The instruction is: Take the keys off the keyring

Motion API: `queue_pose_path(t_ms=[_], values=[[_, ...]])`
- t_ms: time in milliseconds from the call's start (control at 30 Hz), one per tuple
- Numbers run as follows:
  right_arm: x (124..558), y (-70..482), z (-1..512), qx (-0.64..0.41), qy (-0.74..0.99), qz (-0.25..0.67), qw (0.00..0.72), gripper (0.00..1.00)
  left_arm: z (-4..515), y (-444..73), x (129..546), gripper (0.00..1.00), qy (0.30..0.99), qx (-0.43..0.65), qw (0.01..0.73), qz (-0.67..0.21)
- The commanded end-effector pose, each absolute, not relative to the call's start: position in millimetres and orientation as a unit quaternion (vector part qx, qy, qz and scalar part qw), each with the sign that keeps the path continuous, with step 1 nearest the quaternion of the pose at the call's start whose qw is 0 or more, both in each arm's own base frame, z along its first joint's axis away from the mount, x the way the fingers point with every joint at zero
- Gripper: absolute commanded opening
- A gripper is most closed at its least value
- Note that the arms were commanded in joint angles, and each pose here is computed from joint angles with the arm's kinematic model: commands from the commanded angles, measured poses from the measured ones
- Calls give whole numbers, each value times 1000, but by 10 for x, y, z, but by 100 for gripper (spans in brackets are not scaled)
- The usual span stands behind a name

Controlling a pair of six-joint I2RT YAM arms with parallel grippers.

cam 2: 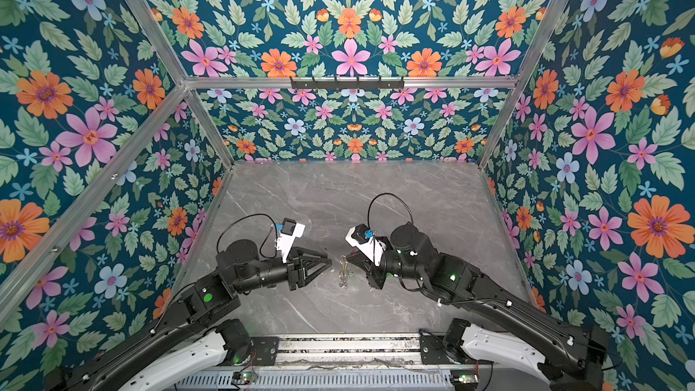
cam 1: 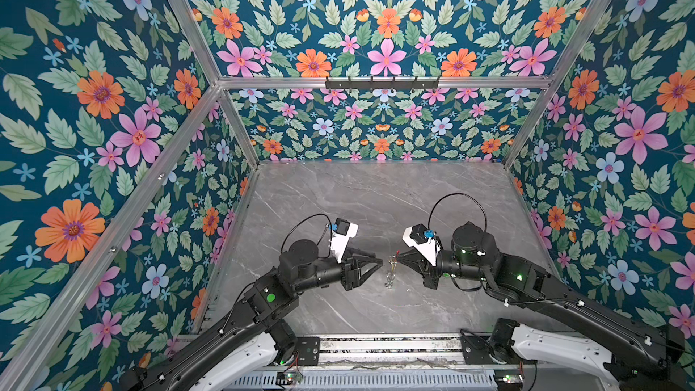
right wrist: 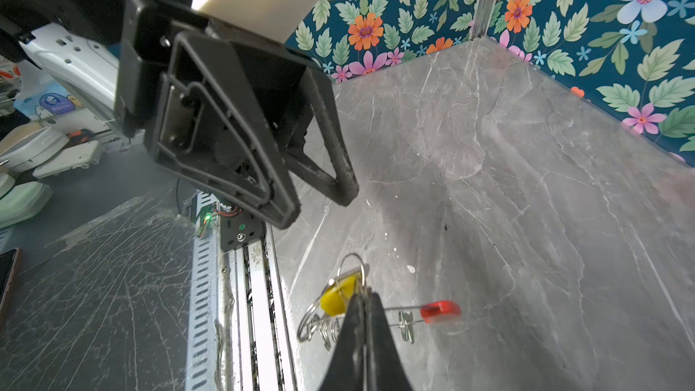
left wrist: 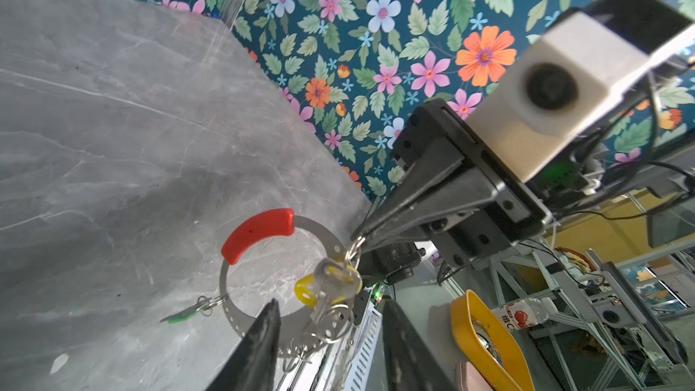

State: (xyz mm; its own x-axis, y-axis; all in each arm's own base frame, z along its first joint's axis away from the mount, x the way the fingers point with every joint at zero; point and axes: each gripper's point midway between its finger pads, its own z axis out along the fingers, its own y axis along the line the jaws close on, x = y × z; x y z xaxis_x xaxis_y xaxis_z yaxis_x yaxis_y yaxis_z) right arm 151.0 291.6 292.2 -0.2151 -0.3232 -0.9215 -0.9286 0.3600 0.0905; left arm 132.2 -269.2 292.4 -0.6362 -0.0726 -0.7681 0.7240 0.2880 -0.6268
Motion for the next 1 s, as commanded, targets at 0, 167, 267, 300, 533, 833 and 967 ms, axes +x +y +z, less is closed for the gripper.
queue_pose_path(t_ms=[0, 167, 267, 300, 533, 833, 967], values=[[1535, 2955, 3092, -429, 685, 366, 461, 0, 3251, -2730, 1299, 46, 649, 244, 412, -591], [1531, 2975, 3081, -425, 689, 372, 454, 0, 3247, -2792, 1230, 47, 618, 257, 424, -610], [1534, 2966, 3081, -421, 691, 374, 455, 0, 3220, -2827, 1254, 47, 622, 259, 432, -599], [1538, 2960, 3084, -419, 691, 373, 455, 0, 3197, -2841, 1265, 47, 627, 261, 433, -593], [1554, 2979, 3072, -416, 695, 374, 453, 0, 3035, -3001, 1229, 48, 653, 282, 434, -553], [1544, 2985, 3097, -418, 692, 377, 452, 0, 2800, -3009, 1384, 39, 707, 267, 452, -474], [1532, 2993, 3089, -420, 691, 379, 449, 0, 2773, -2956, 1441, 33, 715, 256, 462, -458]])
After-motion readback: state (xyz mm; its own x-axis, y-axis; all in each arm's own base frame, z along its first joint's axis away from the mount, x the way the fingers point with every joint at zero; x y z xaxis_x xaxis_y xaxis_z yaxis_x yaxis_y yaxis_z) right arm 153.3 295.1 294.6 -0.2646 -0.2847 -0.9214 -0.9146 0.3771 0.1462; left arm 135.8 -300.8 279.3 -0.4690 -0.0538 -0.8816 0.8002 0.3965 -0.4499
